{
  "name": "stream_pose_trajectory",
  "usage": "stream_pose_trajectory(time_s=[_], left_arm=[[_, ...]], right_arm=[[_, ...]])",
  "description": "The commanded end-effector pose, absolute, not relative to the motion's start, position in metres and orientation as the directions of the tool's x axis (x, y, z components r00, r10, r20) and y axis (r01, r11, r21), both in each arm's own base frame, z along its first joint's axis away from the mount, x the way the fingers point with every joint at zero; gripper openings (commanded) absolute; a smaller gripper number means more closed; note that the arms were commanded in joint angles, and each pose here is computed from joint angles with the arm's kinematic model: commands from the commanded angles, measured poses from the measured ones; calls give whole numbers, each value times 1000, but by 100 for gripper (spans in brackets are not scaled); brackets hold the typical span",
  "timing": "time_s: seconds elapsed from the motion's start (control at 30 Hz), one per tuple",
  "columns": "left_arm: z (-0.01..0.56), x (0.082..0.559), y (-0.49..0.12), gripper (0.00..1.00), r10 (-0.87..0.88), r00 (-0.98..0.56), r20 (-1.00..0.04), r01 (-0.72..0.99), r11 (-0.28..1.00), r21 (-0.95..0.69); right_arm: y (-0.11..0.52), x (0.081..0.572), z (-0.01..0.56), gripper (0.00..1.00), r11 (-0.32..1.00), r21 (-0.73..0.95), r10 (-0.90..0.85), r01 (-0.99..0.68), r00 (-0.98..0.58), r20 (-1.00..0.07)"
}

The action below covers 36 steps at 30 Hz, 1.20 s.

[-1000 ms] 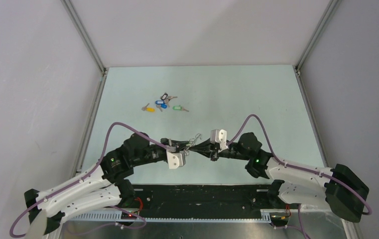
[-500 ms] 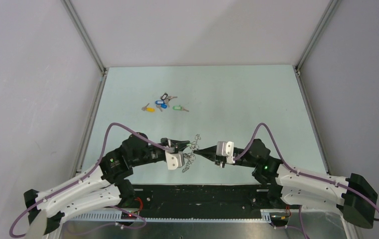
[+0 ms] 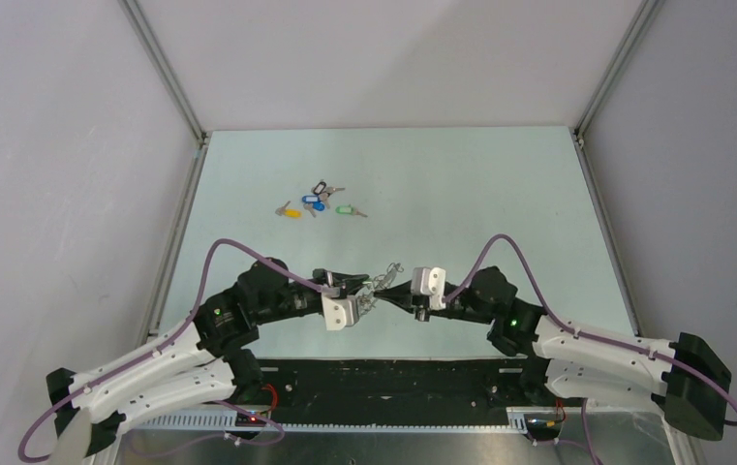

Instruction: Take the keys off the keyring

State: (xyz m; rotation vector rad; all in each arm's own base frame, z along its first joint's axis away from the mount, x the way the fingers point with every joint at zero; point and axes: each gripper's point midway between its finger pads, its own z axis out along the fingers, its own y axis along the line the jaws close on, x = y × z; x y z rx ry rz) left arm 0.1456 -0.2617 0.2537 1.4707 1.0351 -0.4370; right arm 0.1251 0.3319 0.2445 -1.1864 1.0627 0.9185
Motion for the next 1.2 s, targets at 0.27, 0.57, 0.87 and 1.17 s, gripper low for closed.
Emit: stream_pose_trajectory(time_s=[0.27,0.57,0.87,1.17], left_arm=[[271,144,-264,0,287,569,-771,771,141,621],[271,144,-264,0,288,574,-766,766,140,627],[268,143,-267,0,289,572,-768,774,120,622],[266,140,-269,0,280,575,-769,779,102,619]], right_arm=[[336,126,267,0,132,-56,37,-990,62,-997],[334,137,274,0,139,138,70,-981,-129,-989],[340,142,283,0,137,284,55,-949,-279,-959],[343,160,280,0,196,486,79,-852,-480,-874]])
